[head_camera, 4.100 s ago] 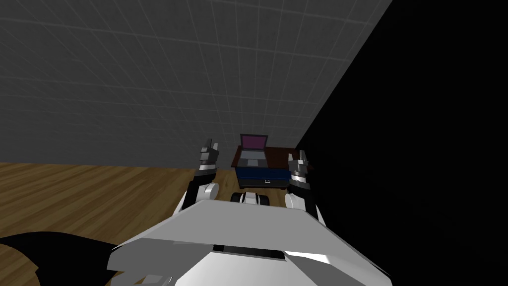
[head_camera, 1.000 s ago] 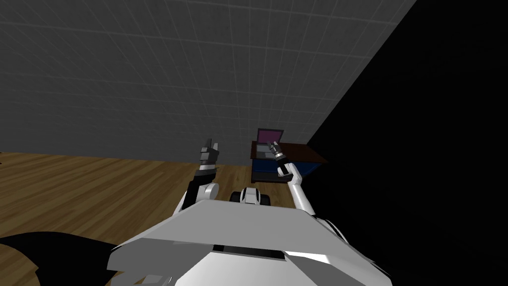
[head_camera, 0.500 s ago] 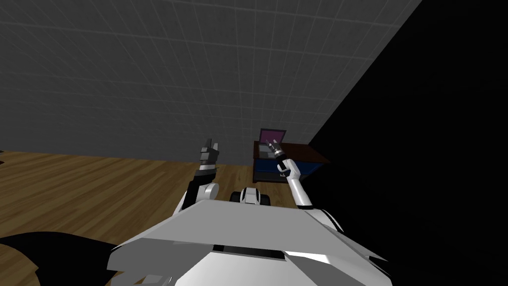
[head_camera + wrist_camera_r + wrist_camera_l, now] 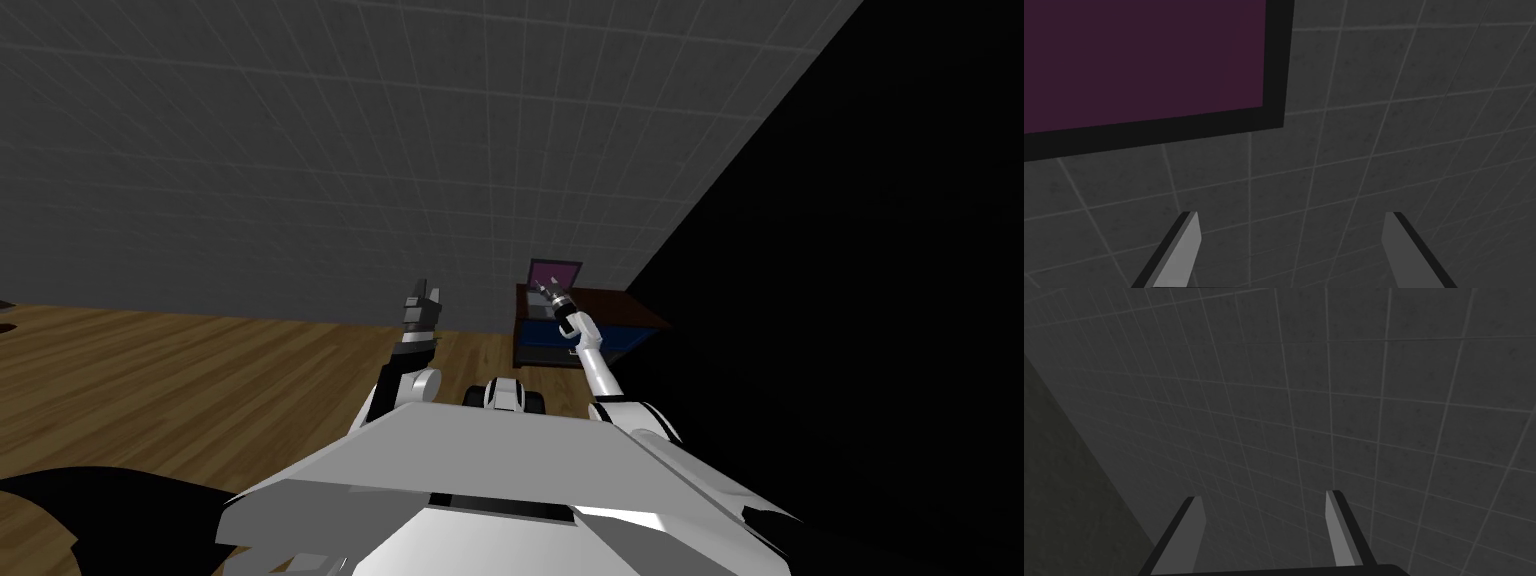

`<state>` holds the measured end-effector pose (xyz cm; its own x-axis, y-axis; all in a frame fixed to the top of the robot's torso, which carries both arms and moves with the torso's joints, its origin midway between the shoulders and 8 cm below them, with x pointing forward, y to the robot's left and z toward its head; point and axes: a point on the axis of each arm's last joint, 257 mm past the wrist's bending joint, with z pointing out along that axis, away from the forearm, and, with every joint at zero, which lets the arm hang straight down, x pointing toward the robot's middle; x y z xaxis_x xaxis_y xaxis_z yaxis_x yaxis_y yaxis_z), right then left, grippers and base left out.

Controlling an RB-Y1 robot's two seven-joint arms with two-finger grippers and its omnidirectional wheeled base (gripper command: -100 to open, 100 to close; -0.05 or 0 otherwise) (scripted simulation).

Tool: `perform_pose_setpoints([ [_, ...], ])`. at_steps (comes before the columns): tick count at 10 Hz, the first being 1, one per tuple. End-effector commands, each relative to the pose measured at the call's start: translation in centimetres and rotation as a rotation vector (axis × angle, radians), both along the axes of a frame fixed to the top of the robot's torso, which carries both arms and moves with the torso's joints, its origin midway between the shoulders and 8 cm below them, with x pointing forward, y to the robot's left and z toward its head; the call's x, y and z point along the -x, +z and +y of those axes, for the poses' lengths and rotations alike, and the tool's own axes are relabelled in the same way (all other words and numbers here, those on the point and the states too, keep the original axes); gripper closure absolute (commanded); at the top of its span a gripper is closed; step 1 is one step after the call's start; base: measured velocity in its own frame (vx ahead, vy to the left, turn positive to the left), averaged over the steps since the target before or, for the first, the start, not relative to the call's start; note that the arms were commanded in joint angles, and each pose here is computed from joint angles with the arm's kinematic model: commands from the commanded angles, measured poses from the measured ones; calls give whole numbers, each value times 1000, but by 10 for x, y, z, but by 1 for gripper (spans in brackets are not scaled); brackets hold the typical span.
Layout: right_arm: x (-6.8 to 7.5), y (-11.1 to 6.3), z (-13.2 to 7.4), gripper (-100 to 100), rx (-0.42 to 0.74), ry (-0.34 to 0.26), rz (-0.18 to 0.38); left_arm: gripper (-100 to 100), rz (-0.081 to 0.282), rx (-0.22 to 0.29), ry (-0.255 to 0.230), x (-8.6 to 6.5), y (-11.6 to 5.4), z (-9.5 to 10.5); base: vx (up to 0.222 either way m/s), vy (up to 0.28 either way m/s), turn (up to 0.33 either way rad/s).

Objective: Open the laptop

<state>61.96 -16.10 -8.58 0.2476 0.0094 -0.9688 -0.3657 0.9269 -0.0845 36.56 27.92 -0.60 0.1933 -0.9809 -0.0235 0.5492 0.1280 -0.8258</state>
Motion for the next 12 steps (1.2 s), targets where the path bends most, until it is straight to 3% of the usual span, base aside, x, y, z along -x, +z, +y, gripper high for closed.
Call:
perform_pose_setpoints([
  [1,-17,1,-4,-100,93,-34,-9,0,0,0,0,0,0,0,5,55,2],
  [2,-18,-3,-4,-100,119,-39,-7,0,0,0,0,0,0,0,7,62,0],
  [5,-43,4,-13,-100,242,-94,-22,0,0,0,0,0,0,0,-6,80,0],
  [6,-45,-3,-14,-100,275,-101,-14,0,0,0,0,0,0,0,0,67,-1],
  [7,-54,7,-19,-100,319,-126,-31,0,0,0,0,0,0,0,9,81,-2],
  [9,-57,-3,-21,-100,353,-133,-17,0,0,0,0,0,0,0,4,51,0],
  [12,-78,4,-35,-100,468,-191,-22,0,0,0,0,0,0,0,2,60,-2],
])
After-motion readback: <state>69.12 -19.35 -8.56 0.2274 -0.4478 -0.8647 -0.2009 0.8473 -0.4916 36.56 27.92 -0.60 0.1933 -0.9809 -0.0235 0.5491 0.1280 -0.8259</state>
